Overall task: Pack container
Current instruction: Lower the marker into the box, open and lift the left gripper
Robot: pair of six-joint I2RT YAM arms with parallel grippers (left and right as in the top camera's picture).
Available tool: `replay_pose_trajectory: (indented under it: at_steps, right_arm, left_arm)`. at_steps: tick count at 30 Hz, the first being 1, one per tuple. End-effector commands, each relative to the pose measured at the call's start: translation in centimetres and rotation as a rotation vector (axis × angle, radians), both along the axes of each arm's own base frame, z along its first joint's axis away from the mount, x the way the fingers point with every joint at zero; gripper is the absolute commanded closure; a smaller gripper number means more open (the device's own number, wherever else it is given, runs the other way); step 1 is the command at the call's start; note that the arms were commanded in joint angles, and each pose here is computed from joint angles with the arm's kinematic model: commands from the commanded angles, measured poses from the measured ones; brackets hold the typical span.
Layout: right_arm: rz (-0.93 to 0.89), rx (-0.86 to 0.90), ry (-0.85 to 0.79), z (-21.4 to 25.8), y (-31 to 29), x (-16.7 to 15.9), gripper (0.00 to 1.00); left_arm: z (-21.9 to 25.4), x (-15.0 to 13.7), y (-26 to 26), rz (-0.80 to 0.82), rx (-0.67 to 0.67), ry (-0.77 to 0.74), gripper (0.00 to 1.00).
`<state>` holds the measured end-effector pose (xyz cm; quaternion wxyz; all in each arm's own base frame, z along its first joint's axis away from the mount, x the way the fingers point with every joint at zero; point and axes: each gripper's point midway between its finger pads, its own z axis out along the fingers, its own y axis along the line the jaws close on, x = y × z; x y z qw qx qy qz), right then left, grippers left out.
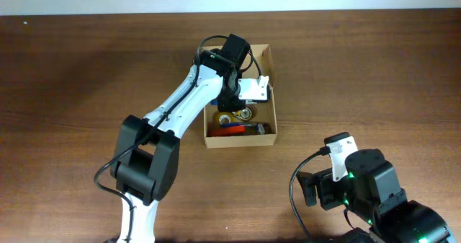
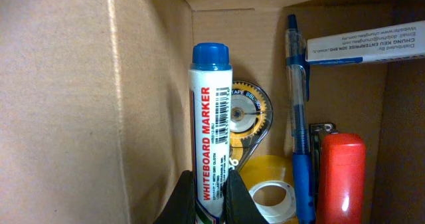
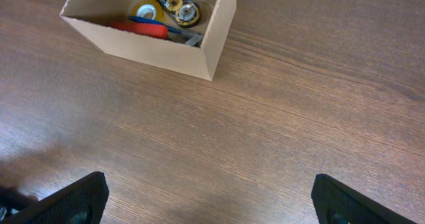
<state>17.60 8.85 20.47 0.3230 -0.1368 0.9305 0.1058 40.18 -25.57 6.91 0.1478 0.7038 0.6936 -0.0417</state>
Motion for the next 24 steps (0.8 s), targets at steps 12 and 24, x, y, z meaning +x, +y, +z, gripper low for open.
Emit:
replay_pose_trajectory:
  at_steps: [12,24]
  right_arm:
    - [0.013,0.001,0.000,-0.07,0.20,-0.07,0.01]
    - [0.013,0.001,0.000,-0.07,0.20,-0.07,0.01]
  left_arm:
    - [-0.41,0.18,-0.39,0.007,-0.024,0.008,0.32]
    - [-0.41,0.10,-0.44,0.093,-0.036,0.034,0.32]
